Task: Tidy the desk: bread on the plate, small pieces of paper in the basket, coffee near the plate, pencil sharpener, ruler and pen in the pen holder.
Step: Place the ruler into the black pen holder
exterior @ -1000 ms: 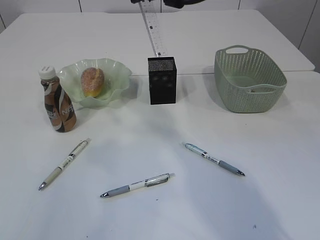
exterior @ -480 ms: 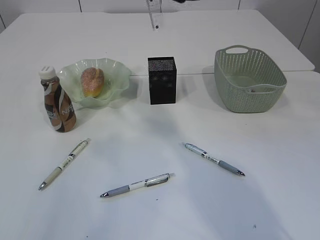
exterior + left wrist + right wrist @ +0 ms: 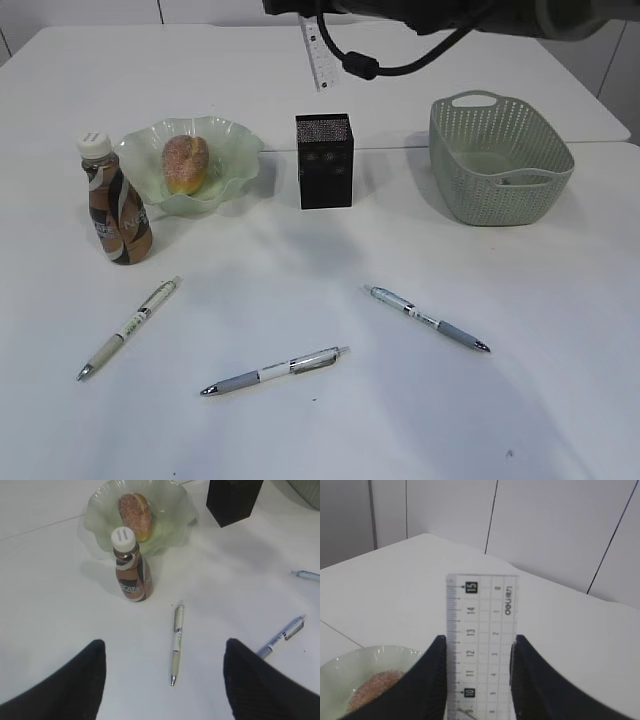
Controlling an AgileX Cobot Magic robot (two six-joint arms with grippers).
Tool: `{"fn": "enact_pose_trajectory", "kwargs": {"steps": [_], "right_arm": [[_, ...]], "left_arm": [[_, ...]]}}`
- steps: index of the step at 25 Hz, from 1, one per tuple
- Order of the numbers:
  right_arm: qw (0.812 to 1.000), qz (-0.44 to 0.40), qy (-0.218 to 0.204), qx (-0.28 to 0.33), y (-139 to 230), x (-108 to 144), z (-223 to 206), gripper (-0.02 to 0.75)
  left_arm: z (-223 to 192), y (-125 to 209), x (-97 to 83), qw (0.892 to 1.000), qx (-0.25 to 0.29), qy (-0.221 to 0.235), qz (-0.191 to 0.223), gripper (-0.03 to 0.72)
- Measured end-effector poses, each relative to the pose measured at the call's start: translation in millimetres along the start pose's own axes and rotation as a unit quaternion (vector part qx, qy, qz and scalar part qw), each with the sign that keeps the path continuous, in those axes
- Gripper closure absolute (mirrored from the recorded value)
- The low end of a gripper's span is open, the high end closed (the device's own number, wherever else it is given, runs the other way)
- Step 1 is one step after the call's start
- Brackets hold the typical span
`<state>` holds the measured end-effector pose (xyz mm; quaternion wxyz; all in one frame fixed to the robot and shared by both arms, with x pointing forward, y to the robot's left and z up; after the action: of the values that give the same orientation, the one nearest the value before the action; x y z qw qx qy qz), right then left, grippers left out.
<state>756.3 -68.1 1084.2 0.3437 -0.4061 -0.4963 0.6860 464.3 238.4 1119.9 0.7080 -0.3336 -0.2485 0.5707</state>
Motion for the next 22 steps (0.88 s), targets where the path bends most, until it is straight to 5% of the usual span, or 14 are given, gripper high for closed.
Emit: {"fn": "enact_pose_trajectory", "kwargs": {"steps": [14, 22], "right_arm": [[0.993, -0.044, 0.072, -0.088, 39.9, -23.8, -33.3, 0.447], [0.993, -0.043, 0.077, -0.080, 73.5, -18.7, -48.9, 0.447]], "left_arm": [[0.1, -3.2, 2.6, 1.000, -0.010, -0.009, -0.008, 0.179], [0.1, -3.5, 2.7, 1.000, -0.012, -0.009, -0.009, 0.179]]}}
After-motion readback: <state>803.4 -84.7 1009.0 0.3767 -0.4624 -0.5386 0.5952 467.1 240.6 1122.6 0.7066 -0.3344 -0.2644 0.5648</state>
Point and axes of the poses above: a point on each arm's last joint axis where the gripper is mounted, z pointing back along that axis away from the gripper, x along the wrist's bending axis when the last joint is at zero, y = z × x, the point moved 6 cm from there along -z, pointing out along that axis toward the gripper, and after that the axes turned 3 degrees about z, right-handed, at the moved point
